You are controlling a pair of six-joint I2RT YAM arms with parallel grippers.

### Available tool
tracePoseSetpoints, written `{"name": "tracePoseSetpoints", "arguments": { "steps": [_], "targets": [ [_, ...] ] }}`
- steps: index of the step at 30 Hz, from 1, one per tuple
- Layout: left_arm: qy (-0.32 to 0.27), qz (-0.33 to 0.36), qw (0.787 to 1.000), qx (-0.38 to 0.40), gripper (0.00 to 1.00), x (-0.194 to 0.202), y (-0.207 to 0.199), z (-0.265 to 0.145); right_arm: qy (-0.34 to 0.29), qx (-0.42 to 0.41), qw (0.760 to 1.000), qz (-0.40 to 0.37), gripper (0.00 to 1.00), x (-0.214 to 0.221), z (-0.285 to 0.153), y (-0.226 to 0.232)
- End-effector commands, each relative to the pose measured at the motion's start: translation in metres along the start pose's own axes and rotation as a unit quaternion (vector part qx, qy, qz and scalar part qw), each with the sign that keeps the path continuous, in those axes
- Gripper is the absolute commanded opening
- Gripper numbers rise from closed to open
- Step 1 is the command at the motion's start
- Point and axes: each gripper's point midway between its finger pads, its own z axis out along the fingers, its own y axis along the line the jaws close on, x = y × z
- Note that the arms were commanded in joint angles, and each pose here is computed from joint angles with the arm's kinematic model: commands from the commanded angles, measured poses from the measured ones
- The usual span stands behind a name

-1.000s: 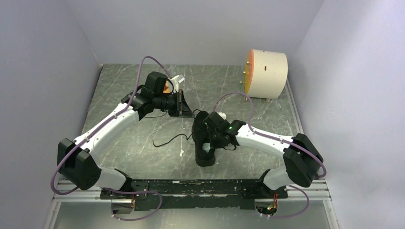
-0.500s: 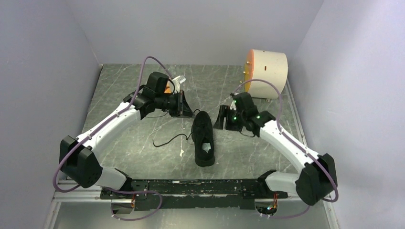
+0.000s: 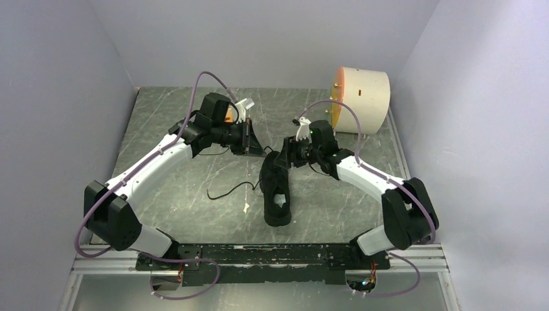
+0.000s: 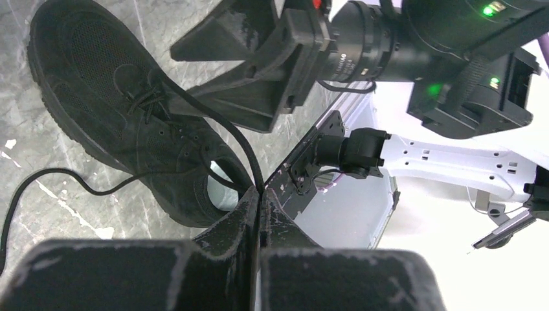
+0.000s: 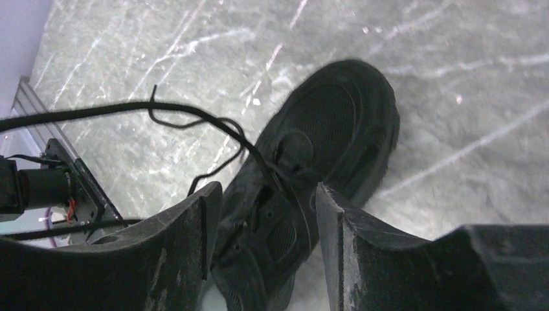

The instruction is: Tie the shoes

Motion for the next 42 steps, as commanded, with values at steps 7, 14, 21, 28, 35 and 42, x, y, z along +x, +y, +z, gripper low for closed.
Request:
{"name": "tracePoseSetpoints", "arguments": {
  "steps": [7, 14, 21, 28, 35, 42],
  "targets": [
    [0.004, 0.007, 1.000, 0.010, 0.08, -0.003, -0.012, -0.004, -0.036, -0.033, 0.998, -0.040, 0.42, -0.023, 0.037, 0.001],
    [0.011, 0.029, 0.996, -0.085, 0.92, 0.002, 0.023, -0.010, -0.001, 0.097, 0.995, 0.018, 0.00, -0.023, 0.005, -0.025],
    [0.051, 0.034, 0.953, -0.298, 0.98, 0.031, 0.113, -0.034, 0.039, 0.236, 0.970, 0.039, 0.00, -0.006, -0.058, -0.050],
    [0.144, 0.065, 0.886, -0.435, 0.98, 0.062, 0.178, -0.039, 0.043, 0.292, 0.954, 0.053, 0.00, -0.007, -0.092, -0.071],
    [0.149, 0.063, 0.886, -0.435, 0.98, 0.069, 0.186, -0.030, 0.034, 0.274, 0.960, 0.038, 0.00, -0.013, -0.104, -0.064],
    [0.131, 0.105, 0.907, -0.386, 0.75, 0.077, 0.191, -0.012, 0.012, 0.250, 0.968, 0.031, 0.00, -0.025, -0.113, -0.050]
  ]
}}
